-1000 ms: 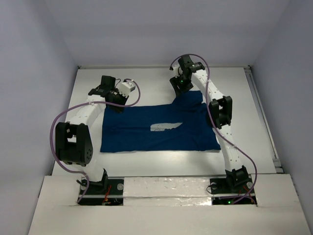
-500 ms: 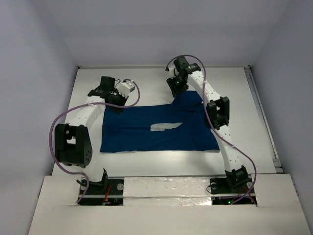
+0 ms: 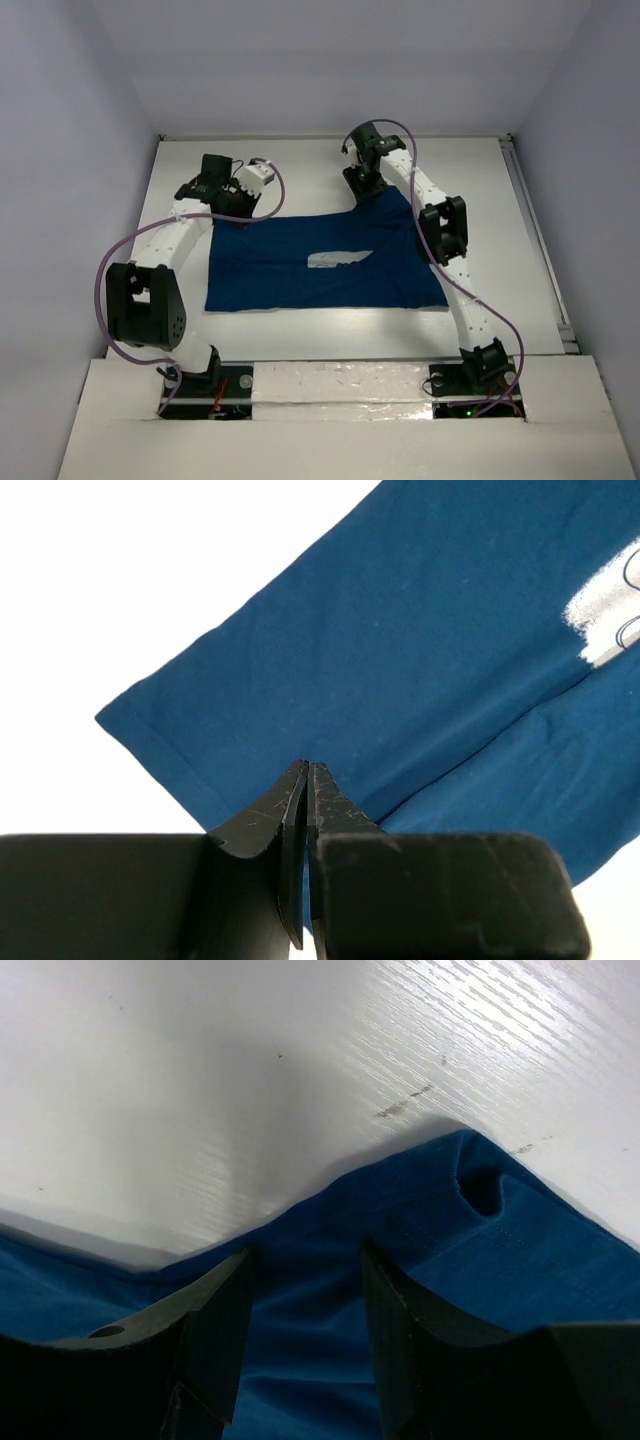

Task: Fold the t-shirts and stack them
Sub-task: Grap the side of the flattened tshirt furthest away from the robot with both arms

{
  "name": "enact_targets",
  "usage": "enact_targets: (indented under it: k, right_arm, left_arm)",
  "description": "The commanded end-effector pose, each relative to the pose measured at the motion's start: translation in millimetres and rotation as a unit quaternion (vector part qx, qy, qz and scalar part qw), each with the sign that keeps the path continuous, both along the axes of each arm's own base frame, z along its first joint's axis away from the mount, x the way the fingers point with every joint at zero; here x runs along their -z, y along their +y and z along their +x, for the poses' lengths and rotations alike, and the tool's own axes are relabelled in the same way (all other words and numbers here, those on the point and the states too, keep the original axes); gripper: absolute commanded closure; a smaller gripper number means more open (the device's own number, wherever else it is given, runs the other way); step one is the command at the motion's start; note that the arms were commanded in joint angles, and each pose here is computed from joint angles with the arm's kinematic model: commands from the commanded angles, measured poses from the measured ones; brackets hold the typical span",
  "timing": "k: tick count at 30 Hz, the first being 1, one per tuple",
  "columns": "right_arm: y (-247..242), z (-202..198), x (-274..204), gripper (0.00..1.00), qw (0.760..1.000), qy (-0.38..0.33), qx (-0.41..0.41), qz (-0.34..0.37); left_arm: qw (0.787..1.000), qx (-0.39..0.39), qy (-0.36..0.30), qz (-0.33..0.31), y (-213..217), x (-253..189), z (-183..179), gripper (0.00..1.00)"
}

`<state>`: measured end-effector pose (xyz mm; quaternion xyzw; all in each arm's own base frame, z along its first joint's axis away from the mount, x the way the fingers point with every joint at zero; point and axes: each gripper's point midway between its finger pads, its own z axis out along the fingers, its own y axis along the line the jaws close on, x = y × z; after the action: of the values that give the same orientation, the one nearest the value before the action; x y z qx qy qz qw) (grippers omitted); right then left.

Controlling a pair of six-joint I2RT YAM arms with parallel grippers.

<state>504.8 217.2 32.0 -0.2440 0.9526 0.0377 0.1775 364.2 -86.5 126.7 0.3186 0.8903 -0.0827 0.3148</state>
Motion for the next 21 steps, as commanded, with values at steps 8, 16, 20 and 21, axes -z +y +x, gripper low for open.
enact_targets:
  k: [8, 16, 20, 21]
  right_arm:
    - [-6.7, 4.4, -12.4, 0.49, 1.000, -0.015, 0.024, -0.001]
    - [-7.6, 3.0, -10.4, 0.71, 1.000, -0.012, 0.021, -0.003]
    - [-7.8, 3.0, -11.2, 0.81, 1.000, -0.012, 0.019, -0.004]
    - [-8.2, 2.1, -10.6, 0.84, 1.000, -0.011, 0.019, -0.005]
  left_arm:
    - [1.000, 0.008, 0.009, -0.016, -5.0, 6.5, -1.6, 1.00]
    - [1.000, 0.013, 0.008, -0.011, -4.1, 9.2, -0.9, 1.00]
    - [1.000, 0.014, 0.009, -0.010, -4.1, 11.8, -0.2, 1.00]
    - [1.000, 0.014, 0.010, -0.010, -4.1, 13.6, -0.3, 1.00]
